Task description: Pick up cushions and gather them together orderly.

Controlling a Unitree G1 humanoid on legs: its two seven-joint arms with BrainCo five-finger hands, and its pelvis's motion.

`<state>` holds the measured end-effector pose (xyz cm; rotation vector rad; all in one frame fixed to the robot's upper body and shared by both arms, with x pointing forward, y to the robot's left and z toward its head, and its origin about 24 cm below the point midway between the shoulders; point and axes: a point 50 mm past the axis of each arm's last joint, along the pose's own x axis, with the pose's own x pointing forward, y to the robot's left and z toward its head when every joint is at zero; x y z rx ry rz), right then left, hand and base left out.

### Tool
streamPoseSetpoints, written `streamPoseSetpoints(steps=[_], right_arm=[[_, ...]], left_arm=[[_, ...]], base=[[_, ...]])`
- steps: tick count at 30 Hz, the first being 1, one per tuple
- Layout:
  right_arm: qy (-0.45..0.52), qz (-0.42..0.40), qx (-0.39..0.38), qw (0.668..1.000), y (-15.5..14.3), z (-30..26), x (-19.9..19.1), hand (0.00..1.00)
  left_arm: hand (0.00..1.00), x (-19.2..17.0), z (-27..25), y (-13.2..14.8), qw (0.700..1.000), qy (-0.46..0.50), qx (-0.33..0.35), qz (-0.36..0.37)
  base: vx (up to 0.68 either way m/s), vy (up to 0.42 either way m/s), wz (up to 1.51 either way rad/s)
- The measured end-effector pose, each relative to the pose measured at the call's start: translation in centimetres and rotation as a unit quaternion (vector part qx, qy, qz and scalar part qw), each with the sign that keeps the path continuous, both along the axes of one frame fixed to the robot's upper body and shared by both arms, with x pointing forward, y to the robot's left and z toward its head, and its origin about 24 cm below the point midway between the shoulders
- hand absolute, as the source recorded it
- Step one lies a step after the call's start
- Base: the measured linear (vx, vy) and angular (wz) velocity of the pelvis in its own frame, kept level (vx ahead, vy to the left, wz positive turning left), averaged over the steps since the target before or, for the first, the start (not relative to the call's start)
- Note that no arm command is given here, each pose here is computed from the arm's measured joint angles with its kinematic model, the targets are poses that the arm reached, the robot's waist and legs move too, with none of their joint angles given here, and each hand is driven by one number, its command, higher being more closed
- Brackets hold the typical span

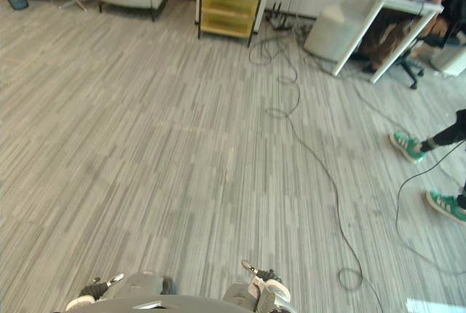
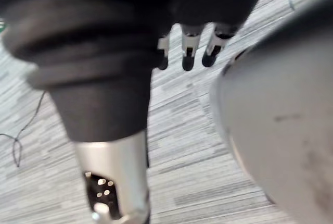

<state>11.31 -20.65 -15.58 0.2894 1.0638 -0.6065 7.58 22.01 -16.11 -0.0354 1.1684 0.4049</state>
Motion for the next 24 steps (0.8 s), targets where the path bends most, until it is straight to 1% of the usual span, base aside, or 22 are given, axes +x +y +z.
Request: streamPoseSetpoints(steps=[3,7,9,10,11,12,15,18,20,22,24], right_arm=[[0.011,-0.007,-0.003,1.0,-0.6,-0.2,-0.7,0.0],[-0.001,-0.02,-0.014,1.0,-1.8,0.2,-0.5,0.0],[-0.005,-0.034,-0.015,0.999,-2.2,0.3,-0.5,0.0],[0.002,-0.042,-0.017,0.999,-2.4,0.2,-1.2,0.0],[0.014,-0.048,-0.023,0.998,-3.0,0.1,-2.3,0.0],[0.016,-0.05,-0.025,0.998,-3.2,0.1,-2.5,0.0],[0.016,-0.065,-0.036,0.997,-4.2,0.3,-2.9,0.0],[0.014,-0.057,-0.042,0.997,-4.3,0.4,-2.9,0.0],[0.02,-0.048,-0.037,0.998,-3.6,0.2,-2.9,0.0],[0.019,-0.045,-0.026,0.998,-3.0,0.1,-2.3,0.0],[0.015,-0.045,-0.019,0.999,-2.5,0.0,-1.8,0.0]], left_arm=[[0.0,0.6,0.0,-0.2,1.0,0.001,0.0,-0.015],[0.0,1.8,0.1,-1.0,0.999,-0.01,-0.005,-0.03],[0.0,1.6,0.0,-1.1,1.0,-0.01,-0.01,-0.013],[0.0,1.2,-0.1,-1.2,1.0,-0.008,-0.012,-0.003],[0.0,0.8,-0.3,-2.0,1.0,-0.003,-0.025,0.004],[0.0,0.2,-0.4,-2.0,1.0,0.003,-0.027,0.009],[0.0,0.5,-0.6,-3.2,0.999,-0.002,-0.047,0.01],[0.0,0.7,-0.5,-3.1,0.999,-0.007,-0.045,0.003],[0.0,0.9,-0.3,-2.5,0.999,-0.008,-0.035,-0.007],[0.0,1.4,-0.1,-2.3,0.999,-0.017,-0.027,-0.027],[0.0,1.7,0.0,-2.3,0.999,-0.023,-0.025,-0.031]], base=[[0.47,0.027,0.53],[0.44,-0.085,0.61],[0.51,-0.202,0.77],[0.67,-0.307,0.93],[0.71,-0.309,0.74],[0.65,-0.296,0.37],[0.66,-0.31,0.15],[0.7,-0.222,0.05],[0.5,-0.118,-0.12],[0.58,-0.065,-0.09],[0.38,0.073,-0.18]])
